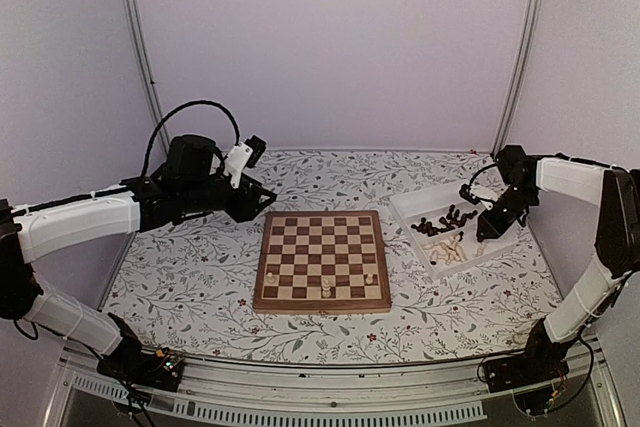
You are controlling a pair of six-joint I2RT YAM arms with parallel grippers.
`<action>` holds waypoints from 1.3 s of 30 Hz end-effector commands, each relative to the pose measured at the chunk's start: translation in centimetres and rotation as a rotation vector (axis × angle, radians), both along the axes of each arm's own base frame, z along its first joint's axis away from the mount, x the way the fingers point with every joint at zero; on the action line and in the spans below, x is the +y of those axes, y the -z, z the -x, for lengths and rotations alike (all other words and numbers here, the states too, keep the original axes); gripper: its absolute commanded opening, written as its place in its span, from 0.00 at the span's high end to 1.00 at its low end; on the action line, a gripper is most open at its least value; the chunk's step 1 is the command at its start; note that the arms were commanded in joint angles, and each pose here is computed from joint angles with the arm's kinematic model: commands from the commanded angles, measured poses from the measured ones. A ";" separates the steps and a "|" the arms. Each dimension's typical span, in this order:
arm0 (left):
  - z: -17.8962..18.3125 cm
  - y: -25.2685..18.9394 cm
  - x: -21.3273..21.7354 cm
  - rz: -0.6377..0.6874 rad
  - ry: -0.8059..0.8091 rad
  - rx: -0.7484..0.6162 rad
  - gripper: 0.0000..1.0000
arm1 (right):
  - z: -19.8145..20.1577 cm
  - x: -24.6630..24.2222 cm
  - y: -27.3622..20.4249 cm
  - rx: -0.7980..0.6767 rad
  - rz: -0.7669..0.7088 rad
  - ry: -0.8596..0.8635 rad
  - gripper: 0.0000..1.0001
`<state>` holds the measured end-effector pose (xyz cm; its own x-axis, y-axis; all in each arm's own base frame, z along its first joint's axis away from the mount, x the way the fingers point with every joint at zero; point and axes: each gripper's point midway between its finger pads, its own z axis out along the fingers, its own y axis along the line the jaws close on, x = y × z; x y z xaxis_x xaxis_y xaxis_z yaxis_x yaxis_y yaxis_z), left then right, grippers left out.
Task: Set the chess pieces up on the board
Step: Pick up the chess piece from the storage box.
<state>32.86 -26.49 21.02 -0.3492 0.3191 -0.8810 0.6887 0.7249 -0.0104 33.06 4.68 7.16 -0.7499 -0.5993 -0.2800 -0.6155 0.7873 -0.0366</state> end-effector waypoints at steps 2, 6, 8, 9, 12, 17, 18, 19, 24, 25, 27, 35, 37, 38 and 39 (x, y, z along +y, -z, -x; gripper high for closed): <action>0.0 -1.2 0.5 0.024 -0.013 -0.020 0.49 | -1.4 -0.9 1.1 -0.007 0.005 0.060 0.80; 0.0 -1.1 0.5 0.022 -0.013 -0.018 0.49 | -1.2 -0.7 2.1 0.026 -0.003 0.060 0.81; 0.0 -1.1 0.5 0.022 -0.013 -0.016 0.49 | -1.0 -0.7 2.7 0.045 -0.003 0.061 0.81; 0.0 -1.1 0.5 0.022 -0.013 -0.016 0.49 | -0.9 -0.8 3.0 0.052 -0.001 0.063 0.80; 0.0 -0.9 0.5 0.019 -0.012 -0.012 0.49 | -0.7 -0.8 3.4 0.063 0.005 0.062 0.80; -0.1 -0.9 0.4 0.019 -0.008 -0.009 0.49 | -0.6 -1.2 3.9 0.073 0.026 0.070 0.79; 0.0 -0.8 0.4 0.017 -0.007 -0.007 0.49 | -0.5 -1.3 4.0 0.075 0.029 0.071 0.78; 0.0 -0.8 0.4 0.017 -0.005 -0.007 0.49 | -0.5 -1.3 4.1 0.077 0.029 0.072 0.78; 0.0 -0.7 0.3 0.016 -0.004 -0.002 0.49 | -0.1 -1.4 4.7 0.100 0.031 0.076 0.78; 0.0 -0.7 0.3 0.015 -0.003 -0.002 0.49 | 0.1 -1.4 4.8 0.107 0.030 0.078 0.78; 0.0 -0.6 0.3 0.015 -0.002 0.000 0.49 | 0.4 -1.4 4.9 0.117 0.032 0.079 0.77; 0.0 -0.5 0.2 0.013 0.003 0.007 0.49 | 0.7 -1.8 4.0 0.099 0.047 0.089 0.90; 0.0 -0.5 0.1 0.013 0.005 0.007 0.49 | 0.4 -1.7 3.5 0.089 0.044 0.087 0.93; 0.0 -0.5 0.2 0.014 0.005 0.007 0.49 | 0.2 -1.7 2.9 0.079 0.042 0.087 0.93; 0.0 -0.5 0.2 0.014 0.005 0.008 0.49 | -0.1 -1.6 2.2 0.068 0.035 0.088 0.93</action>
<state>32.70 -26.51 20.87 -0.3569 0.3207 -0.8774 0.6919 0.7218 -0.0176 32.36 3.29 2.64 -0.8184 -0.5494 -0.1683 -0.5570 0.8305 -0.0027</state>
